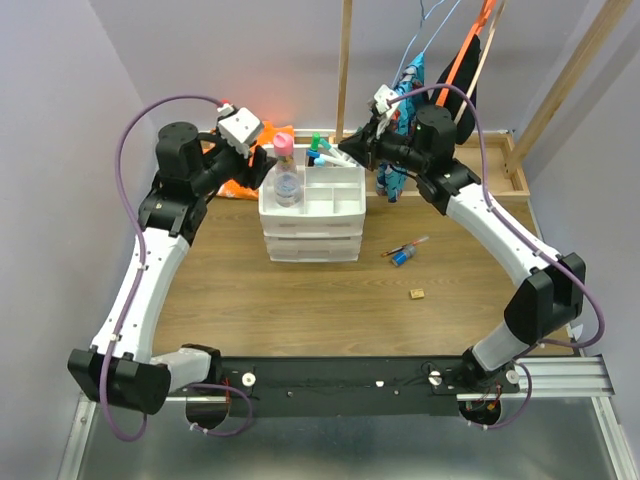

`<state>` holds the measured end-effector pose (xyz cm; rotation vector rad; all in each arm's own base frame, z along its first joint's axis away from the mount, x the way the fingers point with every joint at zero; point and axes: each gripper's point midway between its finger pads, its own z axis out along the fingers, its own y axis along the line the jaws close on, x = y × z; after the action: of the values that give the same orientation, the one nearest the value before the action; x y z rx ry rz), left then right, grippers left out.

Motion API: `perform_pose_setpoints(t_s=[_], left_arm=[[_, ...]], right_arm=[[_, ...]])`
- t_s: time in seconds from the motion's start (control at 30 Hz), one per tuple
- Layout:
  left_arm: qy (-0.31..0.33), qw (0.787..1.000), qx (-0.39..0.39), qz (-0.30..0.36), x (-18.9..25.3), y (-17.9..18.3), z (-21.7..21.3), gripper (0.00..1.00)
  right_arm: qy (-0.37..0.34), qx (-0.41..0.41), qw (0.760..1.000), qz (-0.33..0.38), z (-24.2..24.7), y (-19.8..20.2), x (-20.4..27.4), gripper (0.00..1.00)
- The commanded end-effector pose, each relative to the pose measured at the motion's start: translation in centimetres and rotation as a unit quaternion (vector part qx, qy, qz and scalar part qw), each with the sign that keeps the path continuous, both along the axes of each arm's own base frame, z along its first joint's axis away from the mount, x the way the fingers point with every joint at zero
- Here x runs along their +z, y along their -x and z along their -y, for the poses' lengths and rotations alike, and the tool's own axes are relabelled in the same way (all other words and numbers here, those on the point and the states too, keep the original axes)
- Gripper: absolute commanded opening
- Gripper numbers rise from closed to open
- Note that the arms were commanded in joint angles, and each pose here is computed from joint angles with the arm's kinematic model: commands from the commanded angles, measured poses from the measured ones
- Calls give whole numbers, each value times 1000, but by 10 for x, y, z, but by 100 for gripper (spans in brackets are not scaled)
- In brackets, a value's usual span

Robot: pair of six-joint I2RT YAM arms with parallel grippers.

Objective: Sort the stationery into containers
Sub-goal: Place the pen in the storage box.

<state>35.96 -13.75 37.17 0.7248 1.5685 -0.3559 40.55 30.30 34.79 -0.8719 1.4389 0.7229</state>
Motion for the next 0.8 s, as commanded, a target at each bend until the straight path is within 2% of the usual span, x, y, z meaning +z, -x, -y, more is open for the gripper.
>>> perform_pose_setpoints(t_s=[0.0, 0.23, 0.4, 0.53, 0.77], left_arm=[[-3, 997, -73, 20, 25, 4, 42, 64], [-9, 995, -97, 30, 36, -3, 65, 66], [-1, 994, -99, 37, 40, -2, 69, 68], [2, 995, -97, 38, 37, -1, 69, 69], [4, 995, -93, 48, 39, 3, 66, 70]], right_arm=[[39, 38, 998, -8, -13, 6, -15, 13], [109, 16, 993, -51, -9, -7, -46, 6], [134, 12, 990, -52, -4, -5, -50, 5], [160, 10, 984, -81, 0, -5, -62, 5], [172, -18, 982, -82, 4, -20, -63, 4]])
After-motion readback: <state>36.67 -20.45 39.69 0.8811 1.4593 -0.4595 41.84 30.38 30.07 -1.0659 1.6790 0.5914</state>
